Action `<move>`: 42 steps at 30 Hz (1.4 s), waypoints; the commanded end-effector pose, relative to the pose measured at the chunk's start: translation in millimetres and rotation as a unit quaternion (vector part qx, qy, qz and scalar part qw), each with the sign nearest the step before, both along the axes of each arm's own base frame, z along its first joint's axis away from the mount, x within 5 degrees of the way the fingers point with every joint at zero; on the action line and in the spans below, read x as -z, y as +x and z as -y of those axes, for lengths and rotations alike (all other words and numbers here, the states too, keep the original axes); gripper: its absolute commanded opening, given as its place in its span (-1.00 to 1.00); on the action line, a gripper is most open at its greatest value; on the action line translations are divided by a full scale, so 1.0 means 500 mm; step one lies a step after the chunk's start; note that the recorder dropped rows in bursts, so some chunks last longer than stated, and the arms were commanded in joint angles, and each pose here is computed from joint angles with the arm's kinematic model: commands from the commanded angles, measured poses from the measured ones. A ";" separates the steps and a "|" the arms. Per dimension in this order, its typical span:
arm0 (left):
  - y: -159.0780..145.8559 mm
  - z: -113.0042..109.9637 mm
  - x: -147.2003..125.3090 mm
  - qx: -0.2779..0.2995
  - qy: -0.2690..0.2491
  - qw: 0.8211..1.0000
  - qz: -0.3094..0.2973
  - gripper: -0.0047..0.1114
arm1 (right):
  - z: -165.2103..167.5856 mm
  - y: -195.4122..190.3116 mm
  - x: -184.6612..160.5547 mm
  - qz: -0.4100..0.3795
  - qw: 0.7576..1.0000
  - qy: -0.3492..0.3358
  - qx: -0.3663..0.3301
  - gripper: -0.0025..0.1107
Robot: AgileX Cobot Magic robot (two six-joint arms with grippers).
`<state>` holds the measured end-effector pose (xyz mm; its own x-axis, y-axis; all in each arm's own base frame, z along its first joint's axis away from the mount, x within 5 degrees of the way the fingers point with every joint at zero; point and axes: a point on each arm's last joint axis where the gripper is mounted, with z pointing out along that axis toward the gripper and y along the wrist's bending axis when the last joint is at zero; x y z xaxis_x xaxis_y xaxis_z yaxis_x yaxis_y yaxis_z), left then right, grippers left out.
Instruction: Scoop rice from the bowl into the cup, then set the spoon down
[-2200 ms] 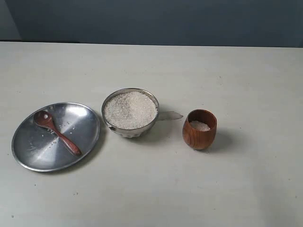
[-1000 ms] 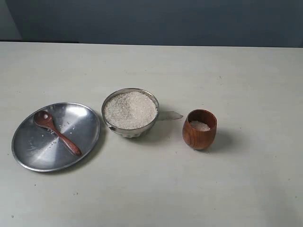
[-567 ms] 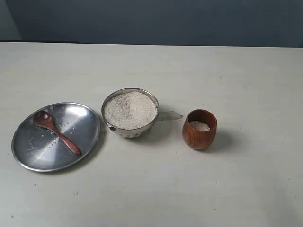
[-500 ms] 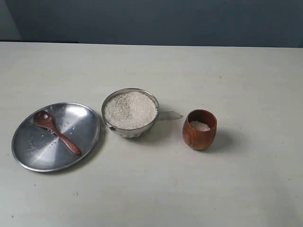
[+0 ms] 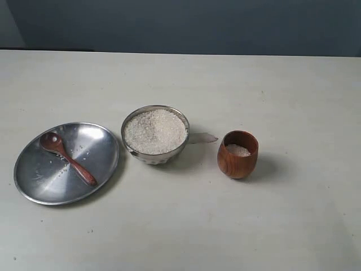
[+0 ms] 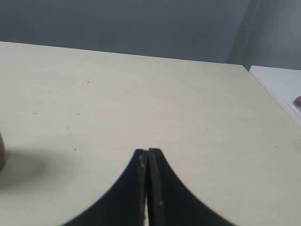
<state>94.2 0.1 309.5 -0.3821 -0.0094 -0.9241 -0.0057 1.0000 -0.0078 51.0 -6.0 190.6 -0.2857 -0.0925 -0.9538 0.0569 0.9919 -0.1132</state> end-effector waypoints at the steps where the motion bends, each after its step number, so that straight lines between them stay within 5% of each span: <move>1: 0.001 0.001 -0.004 0.003 0.003 1.000 0.004 -0.91 | 0.000 0.000 0.002 0.003 1.000 0.002 0.002 -0.97; 42: 0.001 0.001 -0.004 0.003 0.004 1.000 0.004 -0.91 | -0.003 0.001 0.001 0.008 1.000 0.026 -0.001 -0.97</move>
<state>94.2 0.1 309.5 -0.3821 -0.0076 -0.9241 -0.0050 1.0000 -0.0062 51.1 -4.2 190.5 -0.2828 -0.0474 -0.9580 0.0511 0.9966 -0.0644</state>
